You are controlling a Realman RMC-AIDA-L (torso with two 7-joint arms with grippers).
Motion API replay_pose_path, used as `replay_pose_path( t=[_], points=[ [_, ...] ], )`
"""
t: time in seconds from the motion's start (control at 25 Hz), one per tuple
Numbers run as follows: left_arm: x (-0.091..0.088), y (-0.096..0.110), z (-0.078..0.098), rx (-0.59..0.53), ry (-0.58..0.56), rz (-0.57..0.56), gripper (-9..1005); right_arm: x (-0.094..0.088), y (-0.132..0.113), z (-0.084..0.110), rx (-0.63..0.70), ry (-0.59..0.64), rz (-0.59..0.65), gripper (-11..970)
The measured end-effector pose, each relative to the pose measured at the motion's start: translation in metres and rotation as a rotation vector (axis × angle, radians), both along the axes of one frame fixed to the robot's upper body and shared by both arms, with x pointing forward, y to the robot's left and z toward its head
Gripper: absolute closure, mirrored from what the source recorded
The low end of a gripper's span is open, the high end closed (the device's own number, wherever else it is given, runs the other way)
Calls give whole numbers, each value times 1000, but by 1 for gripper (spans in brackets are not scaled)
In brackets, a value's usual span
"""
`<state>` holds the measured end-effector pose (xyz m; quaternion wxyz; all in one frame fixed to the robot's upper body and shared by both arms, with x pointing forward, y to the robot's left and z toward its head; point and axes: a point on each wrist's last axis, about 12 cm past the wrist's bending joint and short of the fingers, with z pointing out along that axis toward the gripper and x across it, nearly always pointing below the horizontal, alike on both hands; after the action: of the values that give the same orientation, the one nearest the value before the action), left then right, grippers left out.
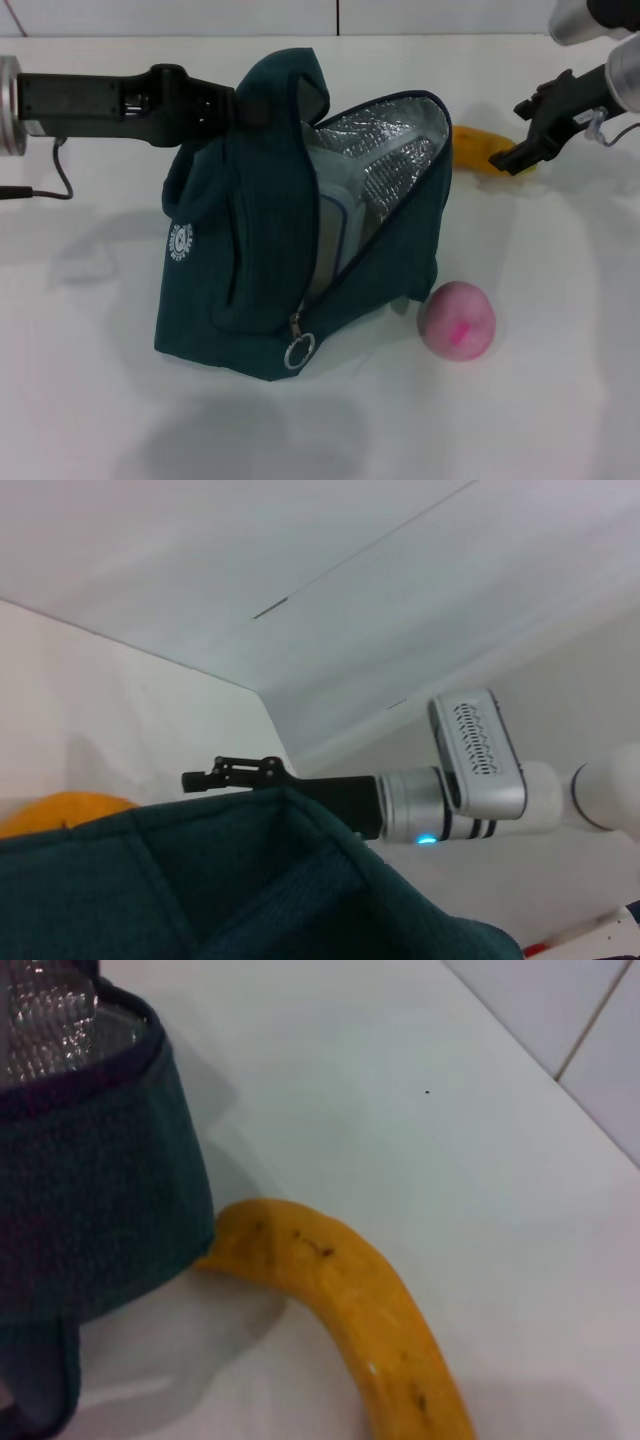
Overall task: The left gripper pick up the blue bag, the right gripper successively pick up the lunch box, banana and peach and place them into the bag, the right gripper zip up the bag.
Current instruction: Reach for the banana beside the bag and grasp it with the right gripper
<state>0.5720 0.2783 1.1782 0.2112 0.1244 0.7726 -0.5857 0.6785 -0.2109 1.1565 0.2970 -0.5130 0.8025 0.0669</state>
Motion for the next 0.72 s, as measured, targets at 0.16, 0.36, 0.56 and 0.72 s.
replay_pose_path(
  t=[0.16,0.36,0.56,0.72],
  points=[
    [1,-1,1,-1,-5,-3,957,0,2,-7,24,-5,-19,148],
    [1,-2,1,-1,-8,-3,957,1,4,-16,47,-11,-43,147],
    [1,-1,1,-2,-11,0,957,-1,8,-26,79,-25,-60,147],
    [1,-1,1,-1,-11,-2,957,0,8,-28,97,-34,-80,148]
  ],
)
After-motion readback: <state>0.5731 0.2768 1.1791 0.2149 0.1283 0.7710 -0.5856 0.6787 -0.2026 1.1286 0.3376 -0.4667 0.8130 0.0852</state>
